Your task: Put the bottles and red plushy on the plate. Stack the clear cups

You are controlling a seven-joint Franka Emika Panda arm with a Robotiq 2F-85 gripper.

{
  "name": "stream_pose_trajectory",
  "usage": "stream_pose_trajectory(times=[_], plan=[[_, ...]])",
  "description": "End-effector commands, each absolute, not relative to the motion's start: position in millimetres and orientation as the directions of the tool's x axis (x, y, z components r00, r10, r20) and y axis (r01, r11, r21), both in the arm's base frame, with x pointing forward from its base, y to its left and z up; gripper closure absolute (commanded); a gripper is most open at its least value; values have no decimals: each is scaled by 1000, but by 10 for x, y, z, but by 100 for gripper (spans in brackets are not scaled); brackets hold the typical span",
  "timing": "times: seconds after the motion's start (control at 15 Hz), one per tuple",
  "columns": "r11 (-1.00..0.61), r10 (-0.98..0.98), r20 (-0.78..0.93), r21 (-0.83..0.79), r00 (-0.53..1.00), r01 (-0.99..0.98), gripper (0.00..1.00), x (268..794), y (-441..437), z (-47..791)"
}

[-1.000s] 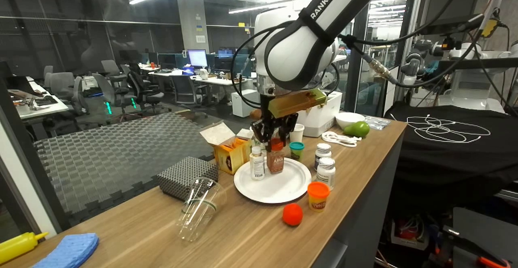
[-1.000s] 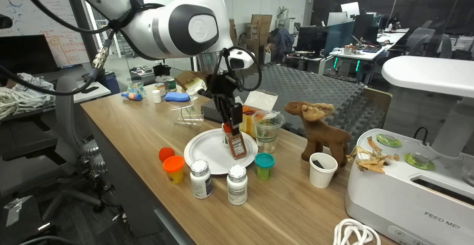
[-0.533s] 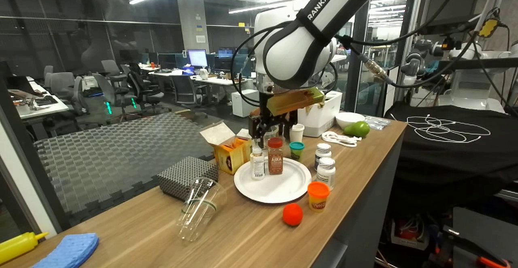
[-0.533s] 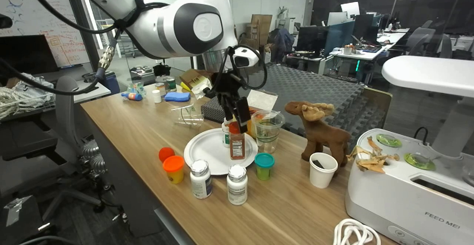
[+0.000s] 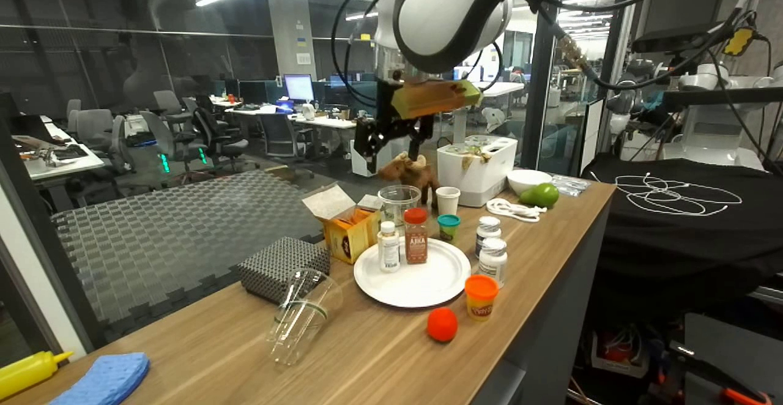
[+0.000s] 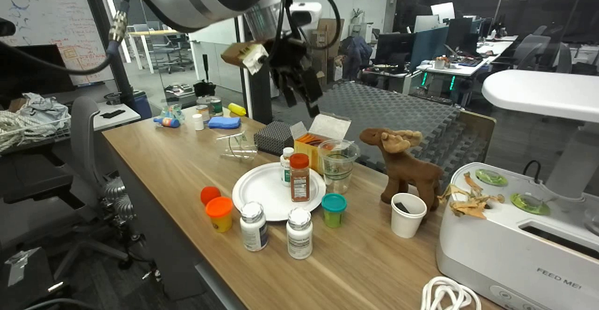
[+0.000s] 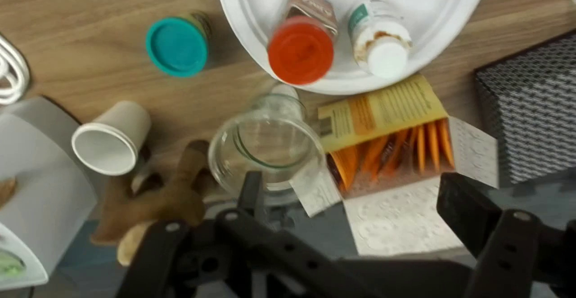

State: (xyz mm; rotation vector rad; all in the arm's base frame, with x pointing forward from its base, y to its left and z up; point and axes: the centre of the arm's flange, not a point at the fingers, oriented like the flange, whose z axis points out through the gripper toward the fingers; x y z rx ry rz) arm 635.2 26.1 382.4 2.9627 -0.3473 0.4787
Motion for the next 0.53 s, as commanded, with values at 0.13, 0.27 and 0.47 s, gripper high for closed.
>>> stream_pose_trajectory(times=[0.13, 0.27, 0.47], plan=[[-998, 66, 376, 31, 924, 58, 0, 6480, 1009, 4495], [-987, 144, 359, -20, 922, 162, 0, 6526, 1192, 4444], [-947, 248, 332, -115, 910, 301, 0, 6600, 1317, 4223]])
